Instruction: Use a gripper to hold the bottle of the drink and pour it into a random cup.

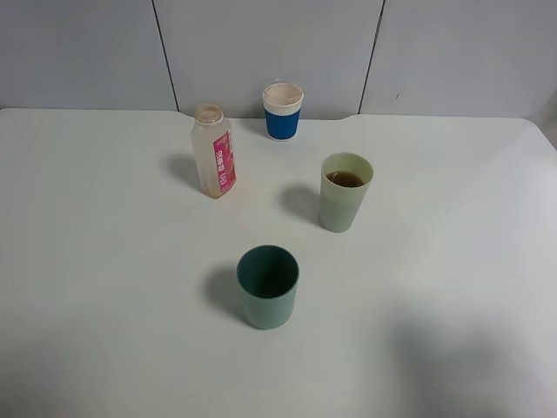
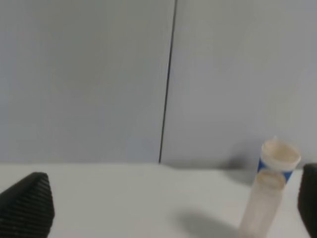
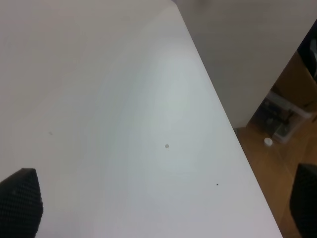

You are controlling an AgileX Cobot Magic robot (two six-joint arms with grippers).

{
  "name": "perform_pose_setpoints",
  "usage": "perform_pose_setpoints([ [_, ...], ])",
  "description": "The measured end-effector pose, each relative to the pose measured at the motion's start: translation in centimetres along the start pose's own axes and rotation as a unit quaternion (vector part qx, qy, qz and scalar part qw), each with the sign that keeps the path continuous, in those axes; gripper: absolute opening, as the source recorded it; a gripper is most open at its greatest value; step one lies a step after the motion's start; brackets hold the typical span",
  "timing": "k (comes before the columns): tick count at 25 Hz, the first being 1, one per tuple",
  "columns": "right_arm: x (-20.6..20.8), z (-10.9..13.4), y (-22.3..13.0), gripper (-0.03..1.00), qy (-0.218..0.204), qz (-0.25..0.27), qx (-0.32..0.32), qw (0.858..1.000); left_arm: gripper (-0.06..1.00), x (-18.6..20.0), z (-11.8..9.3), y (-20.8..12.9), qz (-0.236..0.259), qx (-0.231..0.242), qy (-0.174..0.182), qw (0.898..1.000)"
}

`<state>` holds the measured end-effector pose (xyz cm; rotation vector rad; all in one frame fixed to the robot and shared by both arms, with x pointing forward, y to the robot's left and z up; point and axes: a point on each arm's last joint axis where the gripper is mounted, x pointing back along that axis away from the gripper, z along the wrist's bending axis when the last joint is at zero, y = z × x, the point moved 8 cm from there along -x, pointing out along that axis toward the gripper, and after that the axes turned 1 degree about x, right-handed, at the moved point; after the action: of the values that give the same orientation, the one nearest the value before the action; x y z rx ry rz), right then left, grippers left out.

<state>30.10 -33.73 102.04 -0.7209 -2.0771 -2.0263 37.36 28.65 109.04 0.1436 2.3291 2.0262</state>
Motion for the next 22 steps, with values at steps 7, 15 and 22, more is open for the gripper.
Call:
perform_pose_setpoints([
  [7, 0.0, 0.0, 0.0, 1.0, 0.0, 0.0, 0.0, 1.0, 0.89, 3.0, 0.4, -1.0, 0.035, -0.005, 0.022, 0.999],
  [15, 0.0, 0.0, 0.0, 1.0, 0.0, 0.0, 0.0, 1.0, 0.85, 5.6, 1.2, -2.7, 0.132, -0.025, 0.057, 0.989],
  [22, 0.0, 0.0, 0.0, 1.0, 0.0, 0.0, 0.0, 1.0, 0.85, 7.3, 1.4, -4.2, 0.162, -0.025, 0.062, 0.985],
])
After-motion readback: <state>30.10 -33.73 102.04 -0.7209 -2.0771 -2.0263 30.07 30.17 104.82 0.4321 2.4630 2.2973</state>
